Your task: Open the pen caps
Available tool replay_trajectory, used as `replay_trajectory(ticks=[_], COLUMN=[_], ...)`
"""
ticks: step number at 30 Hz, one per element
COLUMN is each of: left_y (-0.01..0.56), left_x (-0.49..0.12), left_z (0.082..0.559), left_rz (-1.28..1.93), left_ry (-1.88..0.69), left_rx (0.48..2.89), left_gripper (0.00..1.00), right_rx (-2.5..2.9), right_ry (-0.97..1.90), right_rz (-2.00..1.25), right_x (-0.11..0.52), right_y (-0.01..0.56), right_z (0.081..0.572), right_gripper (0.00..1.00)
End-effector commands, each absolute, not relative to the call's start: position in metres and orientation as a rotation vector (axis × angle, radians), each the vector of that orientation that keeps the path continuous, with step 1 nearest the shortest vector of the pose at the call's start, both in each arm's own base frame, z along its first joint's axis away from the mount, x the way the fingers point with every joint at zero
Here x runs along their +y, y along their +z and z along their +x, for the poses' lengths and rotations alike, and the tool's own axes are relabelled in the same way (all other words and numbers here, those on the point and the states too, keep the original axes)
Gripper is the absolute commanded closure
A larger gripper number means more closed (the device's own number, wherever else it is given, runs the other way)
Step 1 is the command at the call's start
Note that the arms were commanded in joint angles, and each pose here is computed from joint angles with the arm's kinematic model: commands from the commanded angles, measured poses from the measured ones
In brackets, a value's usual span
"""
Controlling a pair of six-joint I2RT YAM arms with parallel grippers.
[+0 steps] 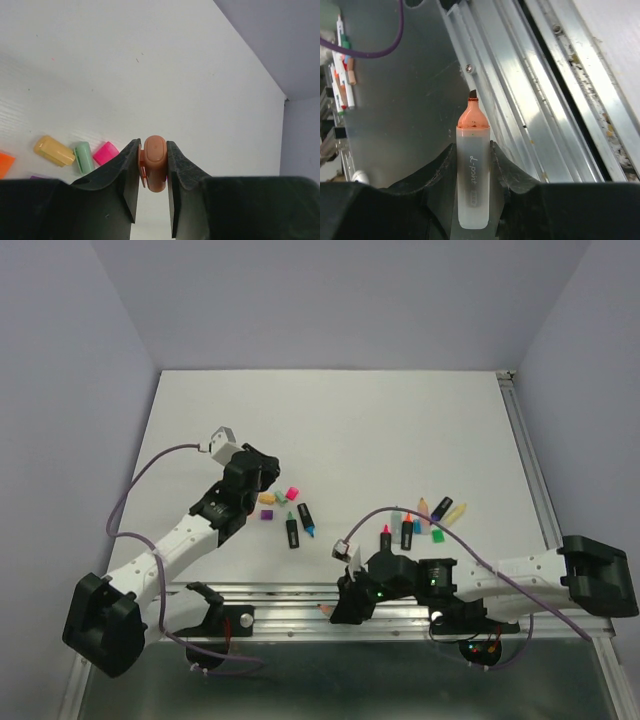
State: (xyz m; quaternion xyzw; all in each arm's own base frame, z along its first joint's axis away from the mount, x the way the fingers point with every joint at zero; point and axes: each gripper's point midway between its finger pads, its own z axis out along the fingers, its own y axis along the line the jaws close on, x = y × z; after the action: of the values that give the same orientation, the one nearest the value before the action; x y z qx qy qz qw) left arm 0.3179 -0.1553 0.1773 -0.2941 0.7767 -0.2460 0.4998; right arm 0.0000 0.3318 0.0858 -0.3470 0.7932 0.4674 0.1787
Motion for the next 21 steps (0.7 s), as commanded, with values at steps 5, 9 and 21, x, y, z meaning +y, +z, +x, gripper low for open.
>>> replay_trajectory(ticks=[5,9,21], left_y=[0.169,0.126,0.093], left_x=[-0.149,-0.136,-0.131], left_z=[0.319,0.295,0.272], left_rz=[-0.654,-0.658,-0.593], left_ry=[-0.476,-0.337,-0.286], left_rx=[2.014,2.183,2.295], left_gripper=[1.00,1.00,0.77], right_rx=[2.256,2.290,2.381], right_ry=[0.933,0.811,0.338], right_rz=[-0.475,-0.308,0.117], right_x=[0.302,0.272,0.187], right_y=[0.102,0.100,0.070], right_z=[0.081,0.120,0.236], right_gripper=[0.99,0.99,0.99])
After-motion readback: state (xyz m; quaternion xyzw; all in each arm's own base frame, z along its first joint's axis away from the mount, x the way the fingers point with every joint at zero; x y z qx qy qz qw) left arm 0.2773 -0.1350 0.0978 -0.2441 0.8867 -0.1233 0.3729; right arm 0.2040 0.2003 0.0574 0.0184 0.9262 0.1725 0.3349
